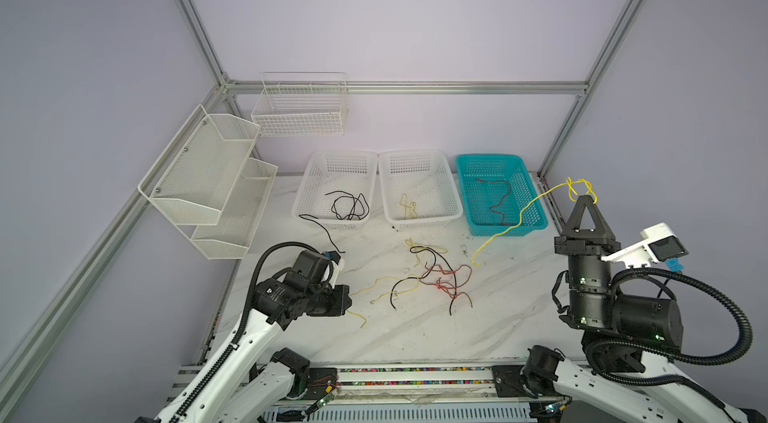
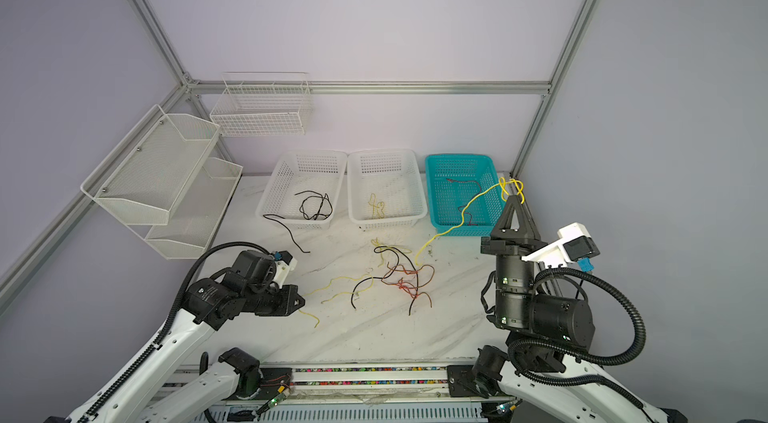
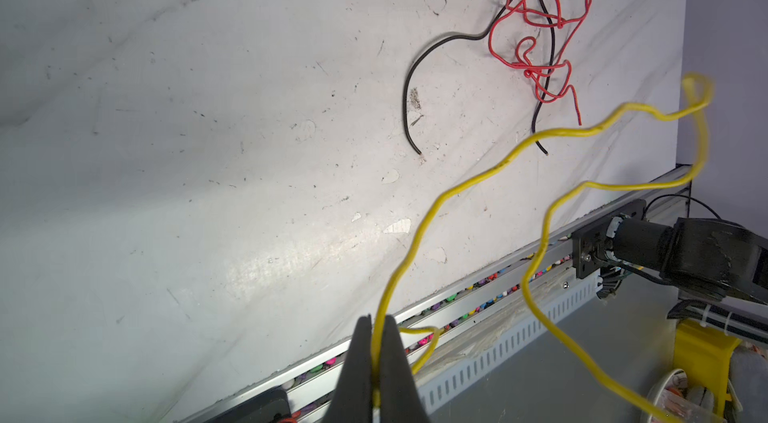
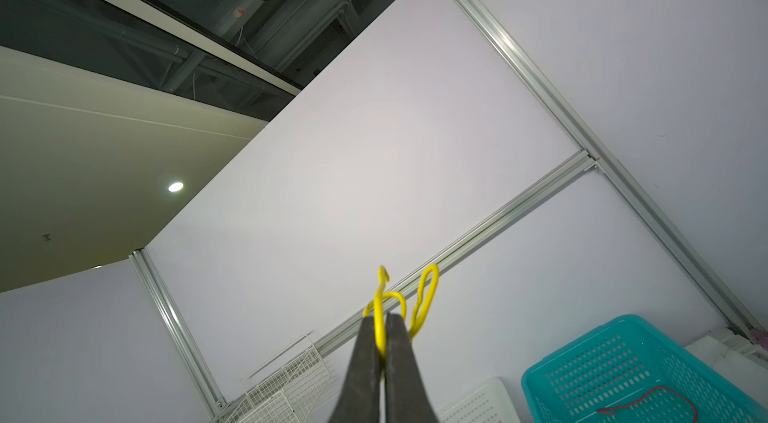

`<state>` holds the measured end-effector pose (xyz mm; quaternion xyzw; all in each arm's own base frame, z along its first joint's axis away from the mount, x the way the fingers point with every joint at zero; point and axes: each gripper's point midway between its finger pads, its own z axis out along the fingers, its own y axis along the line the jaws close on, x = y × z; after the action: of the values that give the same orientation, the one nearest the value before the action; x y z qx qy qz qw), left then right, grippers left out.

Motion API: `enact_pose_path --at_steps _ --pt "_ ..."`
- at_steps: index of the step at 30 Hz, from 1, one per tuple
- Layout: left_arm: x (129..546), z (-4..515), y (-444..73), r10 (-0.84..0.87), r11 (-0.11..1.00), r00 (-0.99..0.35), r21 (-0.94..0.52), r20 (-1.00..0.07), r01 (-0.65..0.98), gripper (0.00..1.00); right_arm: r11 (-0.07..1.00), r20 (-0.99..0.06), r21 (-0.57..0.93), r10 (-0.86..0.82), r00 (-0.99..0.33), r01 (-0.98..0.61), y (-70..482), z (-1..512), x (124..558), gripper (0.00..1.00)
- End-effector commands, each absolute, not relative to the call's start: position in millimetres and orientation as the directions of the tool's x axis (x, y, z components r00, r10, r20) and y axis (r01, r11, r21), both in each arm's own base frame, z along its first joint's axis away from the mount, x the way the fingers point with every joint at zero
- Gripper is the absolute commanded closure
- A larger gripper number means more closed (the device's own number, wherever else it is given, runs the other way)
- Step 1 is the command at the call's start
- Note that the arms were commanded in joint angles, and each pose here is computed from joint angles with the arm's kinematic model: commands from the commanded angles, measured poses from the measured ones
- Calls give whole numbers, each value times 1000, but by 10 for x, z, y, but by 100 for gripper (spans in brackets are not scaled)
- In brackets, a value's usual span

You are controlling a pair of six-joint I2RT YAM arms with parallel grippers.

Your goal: Untangle the cables

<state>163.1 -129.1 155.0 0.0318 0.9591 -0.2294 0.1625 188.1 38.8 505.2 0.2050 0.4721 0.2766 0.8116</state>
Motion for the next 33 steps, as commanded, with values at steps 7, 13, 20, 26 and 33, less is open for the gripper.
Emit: enact_pose_path --at_steps 7,13,20,26,33 --pt "2043 2287 -1464 5 843 -813 -436 -582 317 100 870 -827 456 492 272 -186 1250 4805 2510 100" --pt "2139 2235 -1515 3 833 -787 -434 -617 343 100 866 -846 441 489 212 -235 1559 4801 3281 100" --pt "2182 2075 -1442 -29 847 -741 -410 -671 338 100 852 -876 461 482 28 -248 1835 4286 4499 100" --pt "2193 2081 -1420 -30 853 -733 -400 -679 336 100 862 -891 454 443 -101 -225 2094 3727 5180 100" --pt "2232 2105 -1424 -34 855 -727 -396 -686 335 100 867 -876 456 396 -275 -204 2350 3007 5614 100"
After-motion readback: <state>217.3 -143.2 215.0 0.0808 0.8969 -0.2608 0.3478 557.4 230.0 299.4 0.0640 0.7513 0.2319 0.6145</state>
